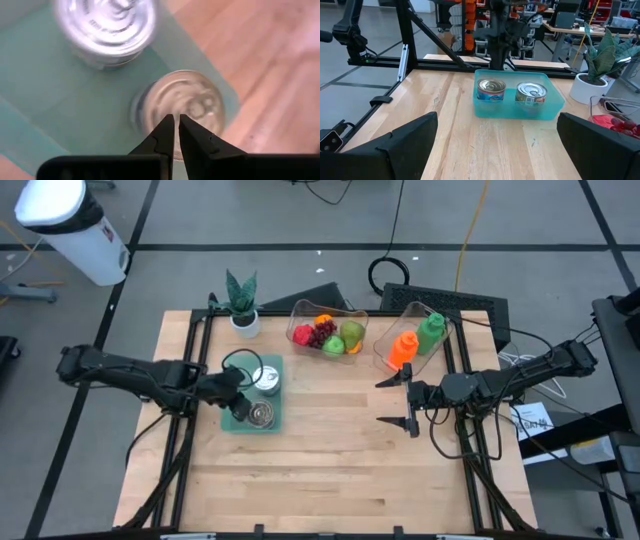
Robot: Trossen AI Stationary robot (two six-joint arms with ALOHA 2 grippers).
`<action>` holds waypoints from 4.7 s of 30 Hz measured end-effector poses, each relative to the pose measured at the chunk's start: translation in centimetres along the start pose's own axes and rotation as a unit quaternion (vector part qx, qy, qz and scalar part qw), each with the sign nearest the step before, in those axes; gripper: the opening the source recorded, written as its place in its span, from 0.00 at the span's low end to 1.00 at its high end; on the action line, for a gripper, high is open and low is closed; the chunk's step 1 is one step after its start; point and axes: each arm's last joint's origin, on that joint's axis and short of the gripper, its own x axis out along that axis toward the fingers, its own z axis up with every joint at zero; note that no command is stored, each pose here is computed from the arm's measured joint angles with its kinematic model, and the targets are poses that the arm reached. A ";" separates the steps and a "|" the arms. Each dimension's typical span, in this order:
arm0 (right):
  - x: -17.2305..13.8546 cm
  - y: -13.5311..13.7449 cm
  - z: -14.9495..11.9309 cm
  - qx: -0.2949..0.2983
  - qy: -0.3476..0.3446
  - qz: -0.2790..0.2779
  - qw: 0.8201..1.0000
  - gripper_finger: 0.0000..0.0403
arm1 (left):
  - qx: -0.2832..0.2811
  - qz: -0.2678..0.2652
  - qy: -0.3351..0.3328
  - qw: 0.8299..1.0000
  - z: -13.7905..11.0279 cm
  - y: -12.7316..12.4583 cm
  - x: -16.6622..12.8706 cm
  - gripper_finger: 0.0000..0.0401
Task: Pick & Place Food Item
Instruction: Return to Home Position
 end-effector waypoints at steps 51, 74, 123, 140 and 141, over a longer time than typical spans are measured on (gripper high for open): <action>-5.7 -2.5 -9.5 0.017 -0.135 -0.112 0.984 0.98 | 0.350 -0.257 -0.384 0.815 -4.1 6.0 -1.8 0.08; -6.8 -4.4 -10.3 0.032 -0.136 -0.073 0.987 0.98 | 0.363 -0.274 -0.377 0.807 -4.2 5.9 -1.9 0.08; -6.6 -4.5 -11.3 0.035 -0.084 -0.084 0.992 0.98 | 0.391 -0.248 -0.367 0.807 -4.3 6.1 -1.5 0.08; -6.6 -4.5 -11.3 0.035 -0.084 -0.084 0.992 0.98 | 0.391 -0.248 -0.367 0.807 -4.3 6.1 -1.5 0.08; -6.6 -4.5 -11.3 0.035 -0.084 -0.084 0.992 0.98 | 0.391 -0.248 -0.367 0.807 -4.3 6.1 -1.5 0.08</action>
